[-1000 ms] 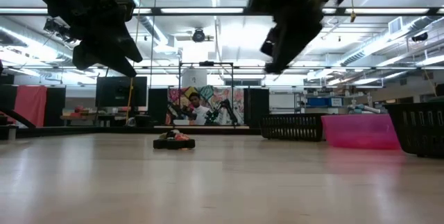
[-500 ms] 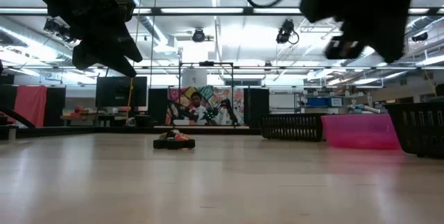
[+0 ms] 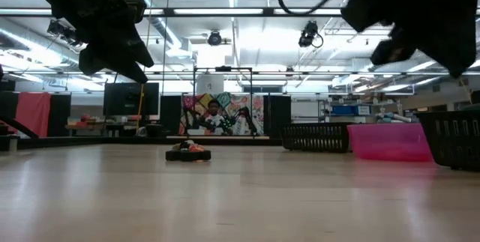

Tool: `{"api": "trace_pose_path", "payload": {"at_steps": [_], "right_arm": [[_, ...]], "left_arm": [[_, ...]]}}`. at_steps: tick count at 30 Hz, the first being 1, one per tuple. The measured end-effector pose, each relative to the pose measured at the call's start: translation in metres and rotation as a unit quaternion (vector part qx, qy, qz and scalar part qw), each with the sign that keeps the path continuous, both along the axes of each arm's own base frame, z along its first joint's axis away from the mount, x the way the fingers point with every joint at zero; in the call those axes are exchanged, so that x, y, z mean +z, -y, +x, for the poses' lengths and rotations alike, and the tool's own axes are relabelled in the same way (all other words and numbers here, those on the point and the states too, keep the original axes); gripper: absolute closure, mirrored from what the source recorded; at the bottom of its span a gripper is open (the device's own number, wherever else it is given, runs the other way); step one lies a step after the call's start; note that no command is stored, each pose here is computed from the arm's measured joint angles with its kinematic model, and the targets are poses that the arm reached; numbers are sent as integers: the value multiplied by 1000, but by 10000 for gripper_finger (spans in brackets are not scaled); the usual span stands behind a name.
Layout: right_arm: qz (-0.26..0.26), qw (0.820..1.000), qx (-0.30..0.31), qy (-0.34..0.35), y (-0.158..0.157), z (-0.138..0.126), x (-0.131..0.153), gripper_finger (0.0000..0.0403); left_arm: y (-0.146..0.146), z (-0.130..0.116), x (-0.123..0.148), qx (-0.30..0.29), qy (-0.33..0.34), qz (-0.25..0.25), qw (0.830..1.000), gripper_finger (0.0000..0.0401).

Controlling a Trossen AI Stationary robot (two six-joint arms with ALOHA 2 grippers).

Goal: Sort Halloween decoration
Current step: Put the black skeleton toy into the bottom black basket

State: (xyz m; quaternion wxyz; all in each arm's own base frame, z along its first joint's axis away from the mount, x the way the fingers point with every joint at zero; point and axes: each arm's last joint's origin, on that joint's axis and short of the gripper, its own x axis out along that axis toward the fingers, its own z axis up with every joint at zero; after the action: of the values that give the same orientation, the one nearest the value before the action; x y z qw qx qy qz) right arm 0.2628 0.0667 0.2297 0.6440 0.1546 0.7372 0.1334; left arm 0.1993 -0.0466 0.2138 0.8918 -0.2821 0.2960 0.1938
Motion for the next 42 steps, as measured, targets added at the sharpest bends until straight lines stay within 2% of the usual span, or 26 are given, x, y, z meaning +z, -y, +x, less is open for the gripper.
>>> {"api": "trace_pose_path", "payload": {"at_steps": [4, 8, 12, 17, 21, 24, 28, 31, 34, 36, 42], "right_arm": [[-12, 1000, 2, -14, 1, -8, -24, 329], [-15, 999, -27, -28, 3, -18, -53, 312], [3, 998, -55, -39, 3, -24, -69, 285], [32, 995, -64, -63, 2, -26, -66, 249], [65, 994, -69, -58, 1, -16, -46, 238], [58, 996, -66, -7, -1, 0, -25, 242], [-28, 991, -73, 110, 1, 25, 2, 248], [-90, 966, -96, 221, 3, 45, 12, 250], [-96, 942, -103, 306, 6, 61, 14, 249], [-92, 927, -95, 352, 7, 73, 12, 249], [-143, 882, -47, 446, 5, 102, -2, 249]], "left_arm": [[0, 0, 0, 0, 0, 0, 1000, 239], [0, 0, 0, 0, 0, -1, 1000, 239], [0, 0, 0, 3, 1, 0, 1000, 239], [0, 0, 0, 4, 1, 2, 1000, 239], [0, 0, 0, 3, 1, 3, 1000, 239], [0, 0, 0, 5, 1, 4, 1000, 239], [-1, 0, 0, 10, 3, 9, 1000, 239], [-1, 0, 0, 13, 4, 11, 1000, 239], [-1, 0, 0, 16, 5, 8, 1000, 239], [-1, 0, 0, 19, 6, 4, 1000, 239], [0, 1, 1, 25, 15, -8, 1000, 239]]}}
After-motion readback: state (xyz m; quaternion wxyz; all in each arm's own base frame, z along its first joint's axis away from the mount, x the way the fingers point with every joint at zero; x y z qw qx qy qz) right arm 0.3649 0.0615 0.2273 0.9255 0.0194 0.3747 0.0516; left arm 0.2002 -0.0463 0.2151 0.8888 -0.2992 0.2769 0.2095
